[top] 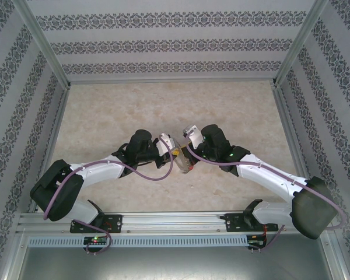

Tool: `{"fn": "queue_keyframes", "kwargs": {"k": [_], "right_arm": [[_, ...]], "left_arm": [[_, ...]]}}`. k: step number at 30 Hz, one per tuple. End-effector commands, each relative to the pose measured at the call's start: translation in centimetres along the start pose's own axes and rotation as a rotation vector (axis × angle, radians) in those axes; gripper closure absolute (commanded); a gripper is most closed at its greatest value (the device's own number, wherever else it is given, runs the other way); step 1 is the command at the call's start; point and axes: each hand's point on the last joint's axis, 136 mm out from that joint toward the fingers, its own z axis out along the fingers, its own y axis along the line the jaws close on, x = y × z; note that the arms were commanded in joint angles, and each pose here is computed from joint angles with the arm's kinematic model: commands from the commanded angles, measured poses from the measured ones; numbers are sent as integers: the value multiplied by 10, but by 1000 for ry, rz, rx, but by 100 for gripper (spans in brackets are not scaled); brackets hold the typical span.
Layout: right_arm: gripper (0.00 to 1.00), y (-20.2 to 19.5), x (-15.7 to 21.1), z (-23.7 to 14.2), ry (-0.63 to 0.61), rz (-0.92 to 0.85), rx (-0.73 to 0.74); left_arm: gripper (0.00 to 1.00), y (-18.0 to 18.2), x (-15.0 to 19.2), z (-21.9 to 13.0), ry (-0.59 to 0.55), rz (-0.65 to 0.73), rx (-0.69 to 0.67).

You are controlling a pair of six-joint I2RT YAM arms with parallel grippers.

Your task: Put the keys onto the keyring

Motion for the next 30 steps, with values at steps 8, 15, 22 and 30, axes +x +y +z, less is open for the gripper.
{"fn": "queue_keyframes", "kwargs": {"k": [8,15,22,30], "right_arm": [[100,14,-30,-12,-89,-29,-49],[100,16,-33,-12,-90,-33,-60],[100,17,-32,-10,-81,-33,-68],[100,19,-32,-9,-75,-35,-82]], "left_arm": [[73,-4,-4,0,-9,8,19],[73,-5,-8,2,-6,20,33],[73,-4,-14,1,-19,25,30],[75,-3,-17,1,-27,31,26]]}}
